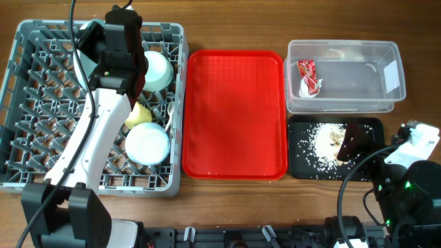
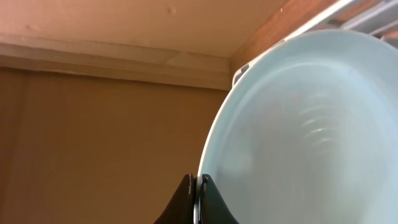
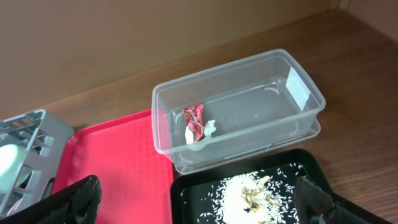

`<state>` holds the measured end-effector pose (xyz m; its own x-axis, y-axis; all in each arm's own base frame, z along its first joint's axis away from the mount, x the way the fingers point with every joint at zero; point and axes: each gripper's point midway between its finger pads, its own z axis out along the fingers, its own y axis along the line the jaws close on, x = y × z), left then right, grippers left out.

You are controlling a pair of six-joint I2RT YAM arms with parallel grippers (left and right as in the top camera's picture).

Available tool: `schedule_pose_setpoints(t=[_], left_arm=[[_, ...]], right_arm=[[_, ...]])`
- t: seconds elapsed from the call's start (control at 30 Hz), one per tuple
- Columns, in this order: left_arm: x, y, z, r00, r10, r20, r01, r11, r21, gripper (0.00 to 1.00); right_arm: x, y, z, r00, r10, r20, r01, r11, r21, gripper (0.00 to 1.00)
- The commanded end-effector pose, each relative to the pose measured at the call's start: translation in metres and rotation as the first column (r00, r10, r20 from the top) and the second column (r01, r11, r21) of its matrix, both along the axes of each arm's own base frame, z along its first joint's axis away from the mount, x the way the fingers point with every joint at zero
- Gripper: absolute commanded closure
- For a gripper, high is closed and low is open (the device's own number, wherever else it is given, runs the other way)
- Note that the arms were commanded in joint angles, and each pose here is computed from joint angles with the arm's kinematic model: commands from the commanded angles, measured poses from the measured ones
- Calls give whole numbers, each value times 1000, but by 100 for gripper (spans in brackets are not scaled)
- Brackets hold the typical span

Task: Sort waste into correct bins and load items into the dishwasher rack
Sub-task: 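Carry the plate to the rack's back and stand it upright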

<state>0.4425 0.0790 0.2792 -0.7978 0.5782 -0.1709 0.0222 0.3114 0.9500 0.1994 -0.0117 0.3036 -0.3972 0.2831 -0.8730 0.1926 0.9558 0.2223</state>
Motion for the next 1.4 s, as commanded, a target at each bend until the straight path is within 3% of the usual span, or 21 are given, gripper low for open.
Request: schedule_pose_setpoints(t=[0.0,0.27,0.63,0.8,1.17,1.3,1.33,1.37], left_arm=[[-4,6,0,999,17,-30,-16,1000,24,96],[-3,0,-16,1000,0,-23,-2,998,-55,96],[7,-4,-61,992,-8,-129,-1,997,-71,96],[5,-5,-72,997,36,-70,-46,987,-153,96],[-3,-66,-86,994,-54,-91,34,979,-203,95],[-6,-81,-89,990,-88,-113,64,978,-198,71],[-6,-80,-88,993,-73,-91,53,976,-212,46],[-7,-79,-87,995,-63,-78,45,974,-222,38]], right_arm=[[0,1,4,1000,12,8,-12,1000,-11,0],[0,1,4,1000,12,8,-12,1000,-11,0],[0,1,4,1000,12,8,-12,1000,-10,0],[0,1,4,1000,12,8,-12,1000,-11,0],[0,1,3,1000,12,8,-12,1000,-10,0],[0,1,3,1000,12,8,-12,1000,-10,0],[0,1,3,1000,12,8,-12,1000,-11,0],[0,1,3,1000,12,8,-12,1000,-11,1]])
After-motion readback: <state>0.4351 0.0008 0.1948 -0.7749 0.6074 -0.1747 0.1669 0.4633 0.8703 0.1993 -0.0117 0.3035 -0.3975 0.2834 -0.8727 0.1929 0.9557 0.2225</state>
